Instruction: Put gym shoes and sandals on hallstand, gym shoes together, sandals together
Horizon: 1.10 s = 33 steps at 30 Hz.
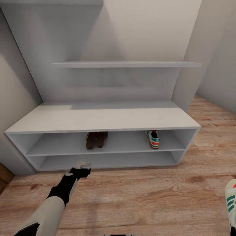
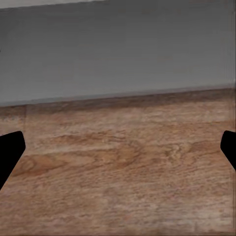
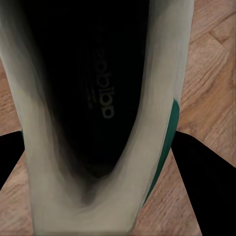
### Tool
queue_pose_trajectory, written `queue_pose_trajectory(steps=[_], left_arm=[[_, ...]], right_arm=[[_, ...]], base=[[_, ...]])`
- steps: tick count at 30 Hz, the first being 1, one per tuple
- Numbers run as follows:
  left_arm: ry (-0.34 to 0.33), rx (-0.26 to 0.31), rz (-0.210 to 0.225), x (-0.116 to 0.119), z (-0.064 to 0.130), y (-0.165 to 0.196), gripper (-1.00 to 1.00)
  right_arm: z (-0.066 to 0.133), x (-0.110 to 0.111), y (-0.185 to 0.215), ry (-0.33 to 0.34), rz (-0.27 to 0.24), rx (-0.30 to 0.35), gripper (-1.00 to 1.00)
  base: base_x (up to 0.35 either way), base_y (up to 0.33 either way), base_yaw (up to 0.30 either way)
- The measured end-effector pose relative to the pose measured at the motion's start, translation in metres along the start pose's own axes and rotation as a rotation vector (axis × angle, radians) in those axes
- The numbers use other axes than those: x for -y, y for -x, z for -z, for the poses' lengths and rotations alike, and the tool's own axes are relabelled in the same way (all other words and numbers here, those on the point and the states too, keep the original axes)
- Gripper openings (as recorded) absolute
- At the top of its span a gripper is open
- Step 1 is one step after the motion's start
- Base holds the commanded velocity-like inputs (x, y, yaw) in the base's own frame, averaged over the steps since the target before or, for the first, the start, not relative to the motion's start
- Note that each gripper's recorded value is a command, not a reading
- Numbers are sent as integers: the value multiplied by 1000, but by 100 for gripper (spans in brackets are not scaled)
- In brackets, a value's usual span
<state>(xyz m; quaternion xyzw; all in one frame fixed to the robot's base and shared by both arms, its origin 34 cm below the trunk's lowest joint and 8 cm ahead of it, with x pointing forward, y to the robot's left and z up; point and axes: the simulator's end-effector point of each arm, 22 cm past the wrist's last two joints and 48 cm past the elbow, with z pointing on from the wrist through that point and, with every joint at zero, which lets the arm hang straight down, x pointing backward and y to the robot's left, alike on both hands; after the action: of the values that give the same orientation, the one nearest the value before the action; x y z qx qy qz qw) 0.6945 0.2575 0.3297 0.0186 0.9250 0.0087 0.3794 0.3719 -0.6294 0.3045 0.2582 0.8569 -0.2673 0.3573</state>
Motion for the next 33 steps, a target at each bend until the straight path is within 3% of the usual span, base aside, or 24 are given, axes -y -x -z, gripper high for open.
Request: queue_pose_trajectory(steps=[8, 9, 12, 15, 21, 24, 26, 33], left_arm=[[-106, 101, -8, 17, 17, -69, 100], [-150, 93, -10, 26, 26, -98, 100], [-224, 68, -20, 36, 40, -135, 100], [-355, 16, -36, 49, 64, -185, 100], [-475, -30, -24, 52, 89, -223, 100], [-504, -32, 4, 50, 98, -231, 100], [-534, -27, 61, 40, 112, -241, 100], [-509, -54, 104, 11, 121, -261, 100]], right_arm=[[0, -1, -2, 1, 2, -3, -100], [0, -1, -3, 2, 1, -4, -100], [1, -2, -3, 2, 1, -5, -100], [1, -3, -4, 4, 1, -5, -100], [1, -3, -4, 5, 0, -6, -100], [1, -3, -4, 6, 0, -5, -100], [1, -4, -4, 8, 0, -6, -100], [1, -4, -4, 8, -1, -4, -100]], base=[[-5, 0, 0], [0, 0, 0], [0, 0, 0], [0, 0, 0], [0, 0, 0], [0, 0, 0], [0, 0, 0], [0, 0, 0]])
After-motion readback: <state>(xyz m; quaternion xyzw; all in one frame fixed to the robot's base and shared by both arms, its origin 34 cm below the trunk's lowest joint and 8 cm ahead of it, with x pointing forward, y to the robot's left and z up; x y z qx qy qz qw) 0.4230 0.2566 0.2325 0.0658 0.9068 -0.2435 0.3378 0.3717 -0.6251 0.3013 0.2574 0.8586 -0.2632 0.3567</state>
